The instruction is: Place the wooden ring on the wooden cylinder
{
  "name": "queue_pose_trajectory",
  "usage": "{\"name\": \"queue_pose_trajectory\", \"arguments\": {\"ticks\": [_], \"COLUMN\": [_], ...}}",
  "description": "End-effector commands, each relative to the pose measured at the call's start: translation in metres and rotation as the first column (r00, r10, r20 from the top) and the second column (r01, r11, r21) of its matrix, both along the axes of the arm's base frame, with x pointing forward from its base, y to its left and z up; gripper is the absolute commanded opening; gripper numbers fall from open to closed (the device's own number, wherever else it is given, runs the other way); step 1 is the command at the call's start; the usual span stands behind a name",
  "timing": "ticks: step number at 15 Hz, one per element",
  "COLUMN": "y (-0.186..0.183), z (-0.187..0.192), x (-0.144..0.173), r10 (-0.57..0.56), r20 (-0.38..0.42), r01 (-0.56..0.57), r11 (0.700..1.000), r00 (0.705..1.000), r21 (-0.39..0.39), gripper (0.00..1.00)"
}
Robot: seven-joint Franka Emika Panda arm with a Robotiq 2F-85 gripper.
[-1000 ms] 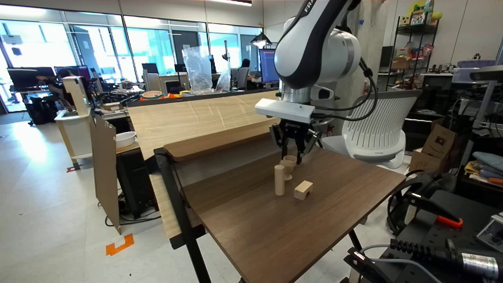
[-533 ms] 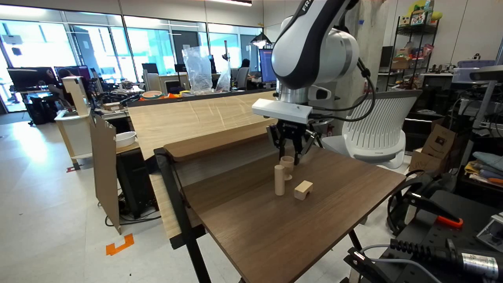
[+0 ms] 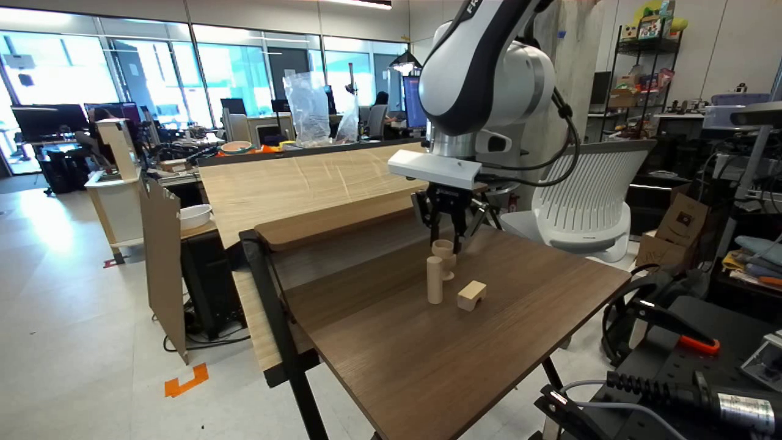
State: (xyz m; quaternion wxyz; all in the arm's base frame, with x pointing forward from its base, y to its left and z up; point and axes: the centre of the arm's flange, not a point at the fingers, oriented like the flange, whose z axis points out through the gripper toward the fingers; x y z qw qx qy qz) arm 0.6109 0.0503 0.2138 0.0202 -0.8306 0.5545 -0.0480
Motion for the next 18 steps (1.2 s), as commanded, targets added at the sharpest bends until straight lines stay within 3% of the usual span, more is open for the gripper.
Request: {"name": "queue_pose_trajectory", "arguments": {"ticks": [1, 18], "y": [0.006, 0.013], "z": [0.002, -0.011], "x": [0.006, 0.021], "r10": [-0.008, -0.007], "r20": [0.016, 0.008], "r01": [0.008, 0.007], "r11": [1.000, 1.000], "r00": [1.000, 1.000], "r21": [-0.004, -0.006], "gripper": [0.20, 0.20]}}
